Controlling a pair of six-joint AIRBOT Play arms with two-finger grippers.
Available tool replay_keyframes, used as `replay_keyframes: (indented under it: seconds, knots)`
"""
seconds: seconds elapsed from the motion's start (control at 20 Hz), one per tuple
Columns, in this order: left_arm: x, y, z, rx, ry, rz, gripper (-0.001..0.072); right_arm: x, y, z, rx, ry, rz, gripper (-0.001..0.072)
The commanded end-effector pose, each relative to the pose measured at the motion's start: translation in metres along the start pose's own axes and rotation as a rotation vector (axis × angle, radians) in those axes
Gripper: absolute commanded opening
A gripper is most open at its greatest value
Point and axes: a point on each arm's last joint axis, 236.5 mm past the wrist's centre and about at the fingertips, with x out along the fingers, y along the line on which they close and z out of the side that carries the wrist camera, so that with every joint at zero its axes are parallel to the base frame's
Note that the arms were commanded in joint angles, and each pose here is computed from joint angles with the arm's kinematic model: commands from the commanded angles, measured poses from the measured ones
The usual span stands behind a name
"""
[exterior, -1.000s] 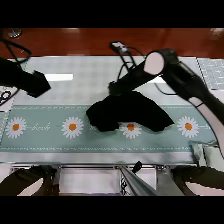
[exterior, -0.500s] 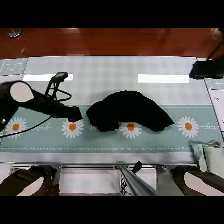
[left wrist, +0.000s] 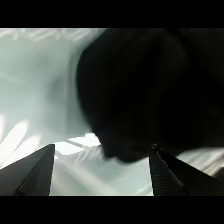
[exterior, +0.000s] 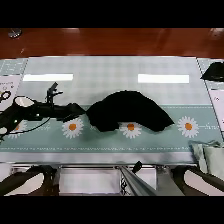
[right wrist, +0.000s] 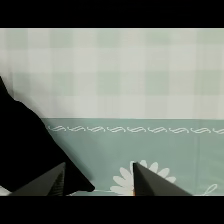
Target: Fold the shirts.
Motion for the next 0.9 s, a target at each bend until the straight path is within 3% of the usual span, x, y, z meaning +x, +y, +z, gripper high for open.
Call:
replay_keyframes:
  seconds: [0.0, 0.3, 0.35, 0.45, 0.5, 0.55, 0.65, 0.7, 0.85]
  knots:
    - [0.024, -0.003, 0.018, -0.081, -0.044, -0.128, 0.0571, -0.001, -0.001, 0.0, 0.003, -0.001, 0.005, 0.0495]
    - [0.056, 0.008, 0.021, -0.137, 0.004, -0.134, 0.0571, -0.001, -0.001, 0.0, 0.014, -0.001, 0.005, 0.0494]
    - [0.06, 0.006, 0.026, -0.127, 0.004, -0.133, 0.0532, -0.001, -0.001, 0.0, 0.015, 0.0, 0.005, 0.0494]
    - [0.062, -0.002, 0.036, -0.099, 0.0, -0.143, 0.0103, -0.001, -0.001, 0.0, 0.018, 0.0, 0.004, 0.0495]
    - [0.06, -0.007, 0.041, -0.081, -0.008, -0.149, 0.0023, 0.0, -0.003, -0.001, 0.008, 0.001, -0.004, 0.0477]
    - [0.058, -0.013, 0.045, -0.056, -0.01, -0.163, 0.0023, 0.002, -0.014, -0.004, -0.012, 0.018, -0.049, 0.0416]
    - [0.053, -0.026, 0.046, -0.026, 0.007, -0.197, 0.0022, 0.012, -0.043, -0.035, -0.022, 0.137, -0.15, 0.0412]
    - [0.051, -0.031, 0.044, -0.015, 0.017, -0.211, 0.0022, 0.024, -0.045, -0.055, 0.003, 0.202, -0.122, 0.0422]
    - [0.046, -0.037, 0.037, 0.021, 0.043, -0.221, 0.0022, 0.069, -0.011, -0.107, 0.197, 0.313, 0.165, 0.0556]
